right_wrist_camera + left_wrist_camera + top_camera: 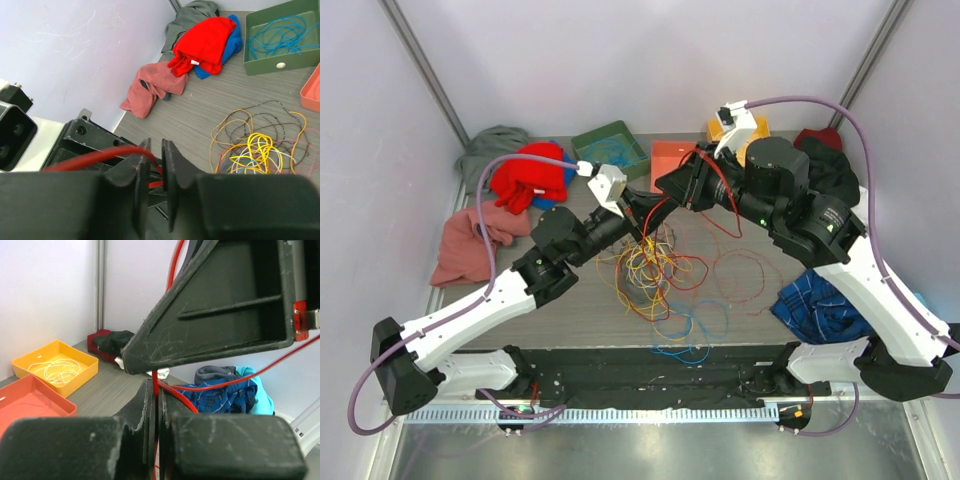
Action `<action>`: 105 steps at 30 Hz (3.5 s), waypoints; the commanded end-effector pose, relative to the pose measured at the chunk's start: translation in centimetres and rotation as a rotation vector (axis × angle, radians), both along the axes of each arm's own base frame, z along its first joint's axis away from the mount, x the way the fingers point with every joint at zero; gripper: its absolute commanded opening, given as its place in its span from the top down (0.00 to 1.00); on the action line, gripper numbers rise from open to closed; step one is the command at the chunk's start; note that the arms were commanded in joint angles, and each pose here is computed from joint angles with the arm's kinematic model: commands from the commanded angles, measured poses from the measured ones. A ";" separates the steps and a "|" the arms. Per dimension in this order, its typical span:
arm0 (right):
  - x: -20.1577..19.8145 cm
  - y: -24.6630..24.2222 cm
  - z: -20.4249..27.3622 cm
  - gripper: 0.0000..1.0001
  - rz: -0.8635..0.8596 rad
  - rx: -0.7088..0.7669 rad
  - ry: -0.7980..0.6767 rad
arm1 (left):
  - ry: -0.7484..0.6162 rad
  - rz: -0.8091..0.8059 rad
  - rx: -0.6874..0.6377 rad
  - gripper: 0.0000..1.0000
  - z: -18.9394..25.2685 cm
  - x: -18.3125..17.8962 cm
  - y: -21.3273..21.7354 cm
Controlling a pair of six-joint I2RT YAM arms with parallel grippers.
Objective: Untangle the cables
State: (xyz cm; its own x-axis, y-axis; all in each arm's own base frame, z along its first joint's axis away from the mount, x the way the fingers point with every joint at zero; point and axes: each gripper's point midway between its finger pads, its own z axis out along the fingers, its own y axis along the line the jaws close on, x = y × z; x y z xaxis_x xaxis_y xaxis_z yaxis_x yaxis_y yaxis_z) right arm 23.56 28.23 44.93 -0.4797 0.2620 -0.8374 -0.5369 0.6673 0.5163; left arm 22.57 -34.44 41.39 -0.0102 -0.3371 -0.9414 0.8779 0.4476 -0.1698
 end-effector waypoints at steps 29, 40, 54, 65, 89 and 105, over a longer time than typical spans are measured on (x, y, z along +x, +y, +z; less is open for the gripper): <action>1.7 -11.4 -9.4 0.31 -0.466 -0.247 -0.054 | 0.049 0.104 -0.003 1.00 5.2 0.7 3.9; -3.2 -5.9 -13.5 0.32 -0.070 -0.018 -0.064 | 0.021 0.175 -0.033 1.00 9.3 3.6 3.4; -4.1 -0.4 -13.8 0.30 0.170 0.107 -0.142 | 0.001 0.123 -0.085 1.00 12.1 3.5 2.4; -0.4 -8.9 -11.3 0.33 -0.293 0.005 -0.172 | 0.036 0.254 0.005 1.00 9.0 5.2 4.0; -3.1 -6.4 -15.0 0.31 -0.075 -0.016 -0.152 | 0.098 0.286 -0.060 1.00 10.9 7.8 5.4; -0.1 -1.9 -17.7 0.24 -0.019 -0.033 -0.252 | 0.108 0.184 -0.077 1.00 12.7 7.7 3.1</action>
